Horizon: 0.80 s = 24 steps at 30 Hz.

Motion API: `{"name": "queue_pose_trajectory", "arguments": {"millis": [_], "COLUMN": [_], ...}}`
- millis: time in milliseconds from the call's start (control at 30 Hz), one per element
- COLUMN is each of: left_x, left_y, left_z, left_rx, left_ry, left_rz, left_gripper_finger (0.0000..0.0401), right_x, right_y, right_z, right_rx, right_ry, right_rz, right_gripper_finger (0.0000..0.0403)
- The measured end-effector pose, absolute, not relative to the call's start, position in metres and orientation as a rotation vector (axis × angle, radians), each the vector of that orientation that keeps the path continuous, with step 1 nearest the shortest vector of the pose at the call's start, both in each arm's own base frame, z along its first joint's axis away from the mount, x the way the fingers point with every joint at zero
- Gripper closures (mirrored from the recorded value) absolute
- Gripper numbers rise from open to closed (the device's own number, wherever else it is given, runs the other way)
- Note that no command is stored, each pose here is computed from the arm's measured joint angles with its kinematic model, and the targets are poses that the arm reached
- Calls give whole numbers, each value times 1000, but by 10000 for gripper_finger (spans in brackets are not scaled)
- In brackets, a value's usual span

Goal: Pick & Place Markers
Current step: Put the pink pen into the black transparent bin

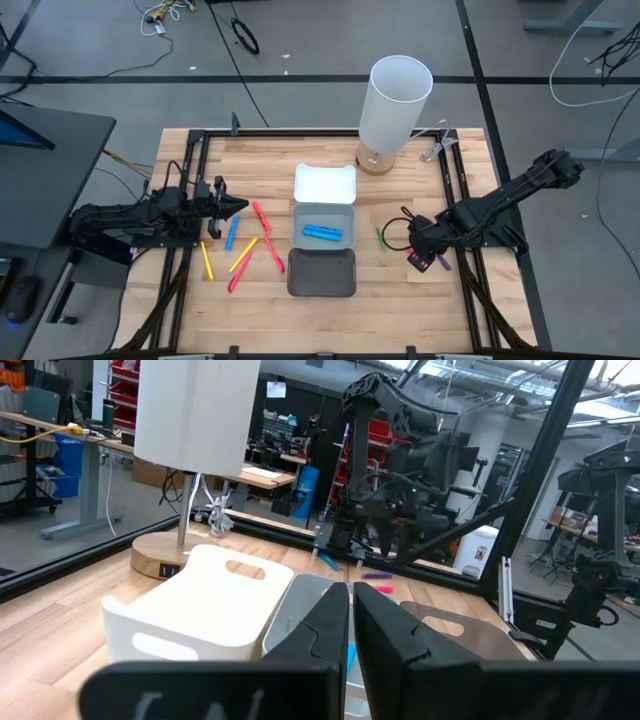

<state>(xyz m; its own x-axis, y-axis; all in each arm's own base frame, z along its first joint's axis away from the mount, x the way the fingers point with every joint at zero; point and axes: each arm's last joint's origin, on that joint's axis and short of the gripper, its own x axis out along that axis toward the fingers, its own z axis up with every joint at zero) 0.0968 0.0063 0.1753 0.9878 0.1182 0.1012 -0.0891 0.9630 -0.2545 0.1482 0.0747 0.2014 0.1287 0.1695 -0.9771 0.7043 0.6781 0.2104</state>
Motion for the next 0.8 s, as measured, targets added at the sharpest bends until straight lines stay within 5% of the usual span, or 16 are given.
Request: {"name": "queue_pose_trajectory", "arguments": {"millis": [800], "left_x": [97], "left_y": [6], "left_z": [175], "left_rx": [-252], "left_ry": [-116], "left_rz": [106], "left_gripper_finger": [378], "right_x": [152], "right_y": [83], "right_z": [159], "right_rx": [769], "right_ry": [1444], "right_rz": [-446], "right_gripper_finger": [239]}}
